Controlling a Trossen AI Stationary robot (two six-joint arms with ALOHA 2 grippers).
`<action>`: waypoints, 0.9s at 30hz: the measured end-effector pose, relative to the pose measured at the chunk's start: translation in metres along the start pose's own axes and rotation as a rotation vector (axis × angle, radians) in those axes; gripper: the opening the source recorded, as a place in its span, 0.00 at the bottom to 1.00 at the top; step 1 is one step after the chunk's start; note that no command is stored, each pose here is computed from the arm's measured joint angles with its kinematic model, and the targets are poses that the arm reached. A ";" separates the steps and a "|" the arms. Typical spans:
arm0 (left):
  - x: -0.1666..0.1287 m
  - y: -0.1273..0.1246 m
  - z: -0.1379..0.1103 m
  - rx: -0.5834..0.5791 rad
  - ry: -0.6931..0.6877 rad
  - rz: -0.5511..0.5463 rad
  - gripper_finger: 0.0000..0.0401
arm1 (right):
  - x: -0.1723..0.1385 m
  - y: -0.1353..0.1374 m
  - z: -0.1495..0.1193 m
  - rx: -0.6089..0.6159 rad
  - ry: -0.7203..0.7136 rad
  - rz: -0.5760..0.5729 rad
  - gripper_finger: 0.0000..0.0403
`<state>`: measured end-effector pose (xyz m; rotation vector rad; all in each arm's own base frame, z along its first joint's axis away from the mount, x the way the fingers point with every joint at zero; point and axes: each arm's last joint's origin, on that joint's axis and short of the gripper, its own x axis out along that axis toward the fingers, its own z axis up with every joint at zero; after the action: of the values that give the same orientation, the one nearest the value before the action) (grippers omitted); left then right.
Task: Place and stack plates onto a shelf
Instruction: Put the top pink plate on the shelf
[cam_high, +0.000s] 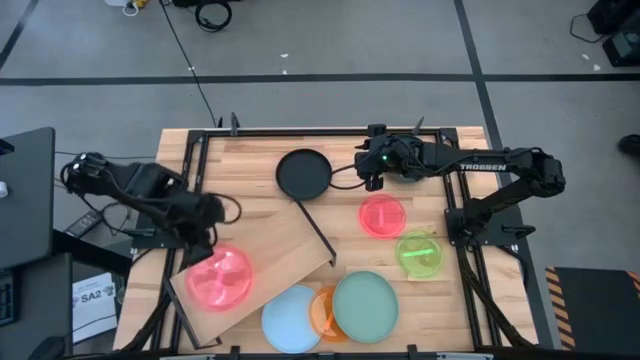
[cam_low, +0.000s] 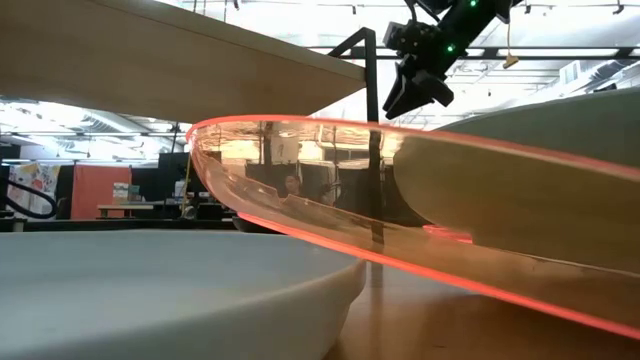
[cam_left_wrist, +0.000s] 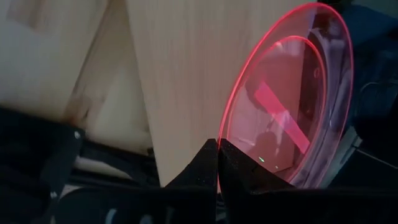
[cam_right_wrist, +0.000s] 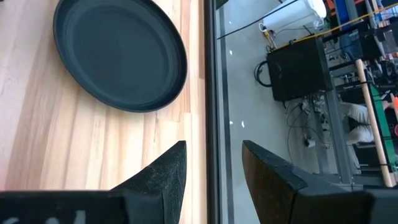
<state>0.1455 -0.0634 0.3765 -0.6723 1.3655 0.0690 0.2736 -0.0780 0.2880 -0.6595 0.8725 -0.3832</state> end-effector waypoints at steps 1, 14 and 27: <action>0.001 -0.002 -0.003 0.001 0.001 0.006 0.02 | 0.000 0.000 0.000 0.000 0.000 0.000 0.40; 0.041 -0.003 -0.021 -0.003 0.107 0.106 0.02 | 0.000 0.000 0.000 0.000 0.000 0.000 0.40; 0.057 0.003 -0.022 -0.006 0.123 0.152 0.02 | 0.000 0.000 0.000 0.000 -0.001 0.000 0.40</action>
<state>0.1385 -0.0903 0.3221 -0.5842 1.5342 0.1550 0.2737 -0.0780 0.2881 -0.6598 0.8721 -0.3828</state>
